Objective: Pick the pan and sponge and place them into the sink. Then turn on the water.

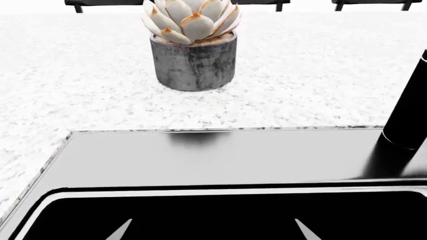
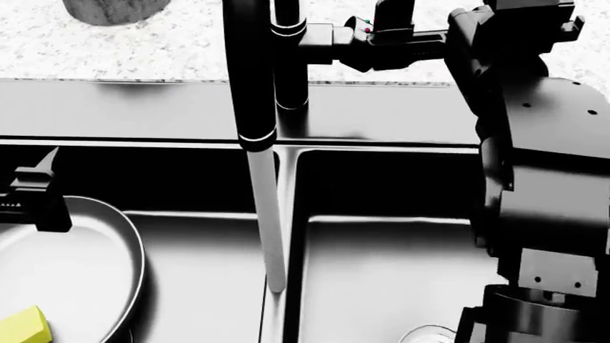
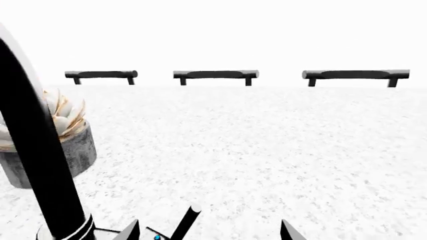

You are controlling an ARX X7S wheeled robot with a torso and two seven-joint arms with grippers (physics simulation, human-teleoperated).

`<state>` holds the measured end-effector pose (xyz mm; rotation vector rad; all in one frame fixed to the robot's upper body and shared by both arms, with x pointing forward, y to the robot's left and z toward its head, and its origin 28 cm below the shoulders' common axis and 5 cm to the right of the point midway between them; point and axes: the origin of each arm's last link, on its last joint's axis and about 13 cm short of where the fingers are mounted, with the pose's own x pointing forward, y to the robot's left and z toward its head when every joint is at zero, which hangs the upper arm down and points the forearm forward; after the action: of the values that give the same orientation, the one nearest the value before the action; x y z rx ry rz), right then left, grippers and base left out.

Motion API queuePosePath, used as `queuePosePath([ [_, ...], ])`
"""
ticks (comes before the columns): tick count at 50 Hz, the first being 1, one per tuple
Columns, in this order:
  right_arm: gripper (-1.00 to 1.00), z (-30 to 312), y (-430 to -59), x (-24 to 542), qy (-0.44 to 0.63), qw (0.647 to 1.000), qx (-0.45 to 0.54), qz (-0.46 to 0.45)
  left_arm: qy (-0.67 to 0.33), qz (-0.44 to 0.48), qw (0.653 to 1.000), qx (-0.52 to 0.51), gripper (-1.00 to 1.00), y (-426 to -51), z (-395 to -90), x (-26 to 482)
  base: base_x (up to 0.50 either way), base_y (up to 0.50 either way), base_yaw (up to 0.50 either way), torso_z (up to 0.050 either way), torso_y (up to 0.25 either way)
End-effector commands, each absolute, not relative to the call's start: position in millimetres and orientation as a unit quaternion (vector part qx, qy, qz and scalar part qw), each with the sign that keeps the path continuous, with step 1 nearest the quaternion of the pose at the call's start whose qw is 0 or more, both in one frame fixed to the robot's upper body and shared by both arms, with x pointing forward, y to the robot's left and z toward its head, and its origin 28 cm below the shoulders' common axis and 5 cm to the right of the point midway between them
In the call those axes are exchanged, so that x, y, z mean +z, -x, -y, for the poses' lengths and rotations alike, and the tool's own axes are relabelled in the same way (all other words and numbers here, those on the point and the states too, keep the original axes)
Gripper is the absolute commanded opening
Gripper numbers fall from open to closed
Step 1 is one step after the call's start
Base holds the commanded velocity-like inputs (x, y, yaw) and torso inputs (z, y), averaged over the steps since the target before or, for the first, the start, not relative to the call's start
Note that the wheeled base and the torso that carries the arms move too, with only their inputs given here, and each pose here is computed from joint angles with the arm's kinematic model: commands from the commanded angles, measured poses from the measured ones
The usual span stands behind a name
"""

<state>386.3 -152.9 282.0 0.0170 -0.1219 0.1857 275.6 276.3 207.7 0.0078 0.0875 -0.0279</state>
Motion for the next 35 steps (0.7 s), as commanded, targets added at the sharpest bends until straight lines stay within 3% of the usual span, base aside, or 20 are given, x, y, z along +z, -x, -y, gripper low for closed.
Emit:
queuePosePath([
  [1, 1.0, 161.7, -338.4, 281.9, 0.014, 0.995, 0.081, 0.062, -0.003, -0.041, 0.999, -0.012, 1.0, -276.3, -278.2, 210.8, 0.0, 0.0, 0.0, 0.0, 0.0],
  [18, 1.0, 185.4, -270.0, 291.6, 0.046, 0.996, 0.048, 0.058, -0.01, -0.038, 0.999, 0.0, 1.0, -289.2, -281.2, 244.8, 0.0, 0.0, 0.0, 0.0, 0.0],
  [33, 1.0, 201.5, -237.8, 304.8, 0.072, 0.996, 0.007, 0.06, -0.02, -0.042, 0.999, 0.012, 1.0, -290.9, -283.7, 278.1, 0.0, 0.0, 0.0, 0.0, 0.0],
  [35, 1.0, 207.1, -231.0, 311.4, 0.072, 0.994, -0.037, 0.068, -0.021, -0.044, 0.999, 0.005, 1.0, -290.7, -283.5, 281.2, 0.0, 0.0, 0.0, 0.0, 0.0],
])
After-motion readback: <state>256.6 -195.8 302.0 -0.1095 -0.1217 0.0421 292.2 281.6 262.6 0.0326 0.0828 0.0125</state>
